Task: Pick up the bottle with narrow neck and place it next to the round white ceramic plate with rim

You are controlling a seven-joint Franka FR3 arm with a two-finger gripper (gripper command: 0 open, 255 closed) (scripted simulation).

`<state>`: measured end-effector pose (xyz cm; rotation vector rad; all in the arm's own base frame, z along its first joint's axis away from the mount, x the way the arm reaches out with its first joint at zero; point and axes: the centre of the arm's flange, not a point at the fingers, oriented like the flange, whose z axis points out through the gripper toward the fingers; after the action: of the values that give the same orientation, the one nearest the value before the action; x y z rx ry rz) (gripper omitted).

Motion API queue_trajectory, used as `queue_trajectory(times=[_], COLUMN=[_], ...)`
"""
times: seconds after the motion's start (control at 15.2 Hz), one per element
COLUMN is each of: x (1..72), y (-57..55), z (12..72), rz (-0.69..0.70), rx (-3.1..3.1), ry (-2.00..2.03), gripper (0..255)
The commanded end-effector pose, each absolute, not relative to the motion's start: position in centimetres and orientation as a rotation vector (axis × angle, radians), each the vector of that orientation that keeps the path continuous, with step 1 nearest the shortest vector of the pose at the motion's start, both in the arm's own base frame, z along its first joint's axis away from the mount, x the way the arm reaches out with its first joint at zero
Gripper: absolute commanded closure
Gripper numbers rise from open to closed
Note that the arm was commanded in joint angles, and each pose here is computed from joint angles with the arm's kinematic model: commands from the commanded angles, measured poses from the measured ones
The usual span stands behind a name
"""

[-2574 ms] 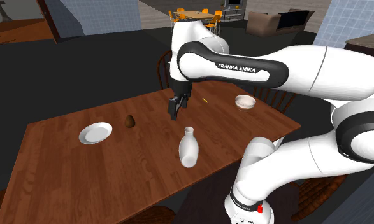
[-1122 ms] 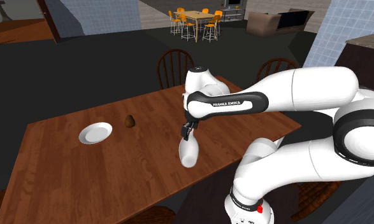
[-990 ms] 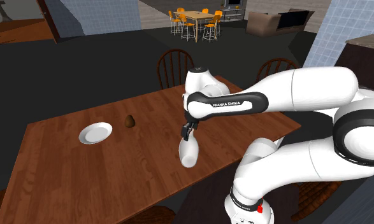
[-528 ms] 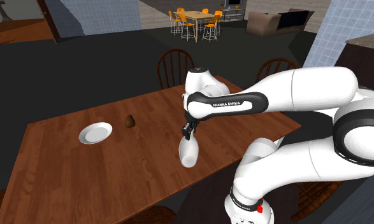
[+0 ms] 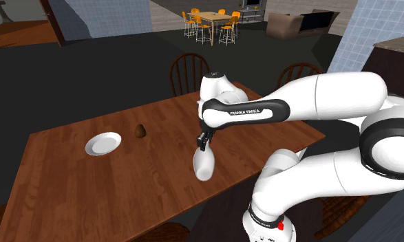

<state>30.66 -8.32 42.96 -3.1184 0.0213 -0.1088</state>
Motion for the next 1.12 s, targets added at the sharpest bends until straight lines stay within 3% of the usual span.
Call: queue_trajectory(times=[0.0, 1.06], x=[30.6, 30.6], y=[-8.3, -8.3], z=[43.8, 52.3], rz=[-0.109, -0.109], rx=[-3.118, -3.118], ry=[0.021, 0.021], gripper=[255, 255])
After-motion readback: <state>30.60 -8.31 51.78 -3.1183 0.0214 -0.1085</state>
